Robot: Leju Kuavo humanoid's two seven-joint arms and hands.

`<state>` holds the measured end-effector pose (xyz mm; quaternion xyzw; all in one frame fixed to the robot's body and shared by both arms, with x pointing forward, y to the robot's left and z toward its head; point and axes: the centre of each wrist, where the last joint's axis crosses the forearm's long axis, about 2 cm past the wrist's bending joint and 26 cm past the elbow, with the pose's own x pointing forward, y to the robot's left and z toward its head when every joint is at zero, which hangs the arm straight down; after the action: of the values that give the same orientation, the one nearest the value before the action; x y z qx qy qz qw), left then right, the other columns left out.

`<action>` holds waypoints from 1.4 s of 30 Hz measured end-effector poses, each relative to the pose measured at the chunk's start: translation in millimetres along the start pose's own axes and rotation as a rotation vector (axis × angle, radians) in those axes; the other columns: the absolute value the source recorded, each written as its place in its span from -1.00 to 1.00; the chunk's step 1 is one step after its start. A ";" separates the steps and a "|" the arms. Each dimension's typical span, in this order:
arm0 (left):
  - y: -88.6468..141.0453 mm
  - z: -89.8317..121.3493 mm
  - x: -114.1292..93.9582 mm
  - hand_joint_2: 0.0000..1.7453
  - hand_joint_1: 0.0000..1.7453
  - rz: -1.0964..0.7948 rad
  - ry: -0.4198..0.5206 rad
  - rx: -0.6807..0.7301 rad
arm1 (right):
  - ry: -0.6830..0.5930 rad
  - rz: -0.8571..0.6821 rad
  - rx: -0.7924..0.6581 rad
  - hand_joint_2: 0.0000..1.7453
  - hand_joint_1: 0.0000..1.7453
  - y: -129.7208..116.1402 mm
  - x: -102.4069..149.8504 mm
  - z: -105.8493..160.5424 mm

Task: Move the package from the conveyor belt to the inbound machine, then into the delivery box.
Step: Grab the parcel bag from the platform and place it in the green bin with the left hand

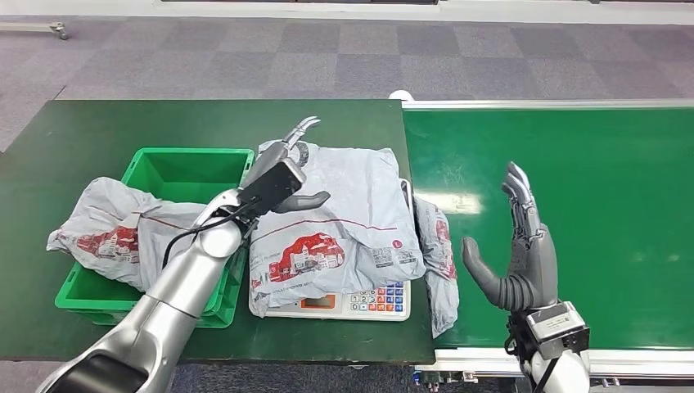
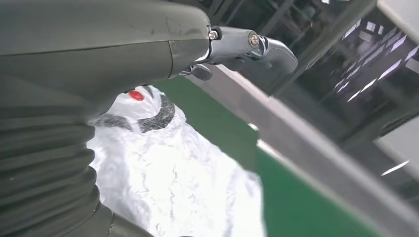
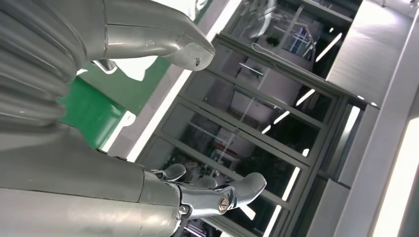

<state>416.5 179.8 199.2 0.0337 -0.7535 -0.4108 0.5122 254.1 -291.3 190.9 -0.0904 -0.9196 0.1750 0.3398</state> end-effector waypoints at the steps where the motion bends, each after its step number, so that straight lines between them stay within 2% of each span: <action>1: 1.1 -5.4 1.4 1.00 -1.00 -0.041 0.010 -0.043 | -0.003 0.001 -0.002 1.00 -1.00 -0.2 0.0 -3.0; 6: -7.4 -23.5 3.9 1.00 -1.00 -0.214 0.060 -0.315 | -0.034 0.011 -0.017 1.00 -1.00 -3.5 -0.6 -20.8; 11: -24.9 -23.0 -5.9 1.00 -1.00 -0.333 0.149 -0.524 | -0.030 0.021 -0.033 1.00 -1.00 -5.4 -2.5 -24.6; 16: -37.9 -17.9 -15.0 1.00 -1.00 -0.433 0.231 -0.626 | -0.016 0.030 -0.041 1.00 -1.00 -5.9 -4.1 -23.9; 20: -40.4 -19.6 -14.5 1.00 -0.97 -0.502 0.275 -0.645 | -0.005 0.044 -0.047 1.00 -1.00 -6.6 -4.3 -23.0; 24: -41.6 -20.3 -14.1 1.00 1.00 -0.535 0.294 -0.629 | 0.014 0.048 -0.042 1.00 -1.00 -5.1 -4.0 -22.8; 31: -46.4 -17.3 -15.0 1.00 1.00 -0.496 0.207 -0.553 | 0.031 0.049 -0.044 1.00 -1.00 -4.2 -0.8 -20.3; 36: -51.4 -12.4 -12.3 1.00 1.00 -0.364 0.090 -0.548 | 0.043 0.053 -0.050 1.00 -1.00 -5.4 0.4 -14.9; 42: -46.4 -7.8 -4.9 1.00 1.00 -0.199 -0.040 -0.583 | 0.047 0.061 -0.046 1.00 -1.00 -5.0 0.4 -14.4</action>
<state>407.9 146.9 166.3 -0.0492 -0.6068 -0.6582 0.4429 263.0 -292.0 203.3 -0.1304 -0.9120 0.1622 0.3535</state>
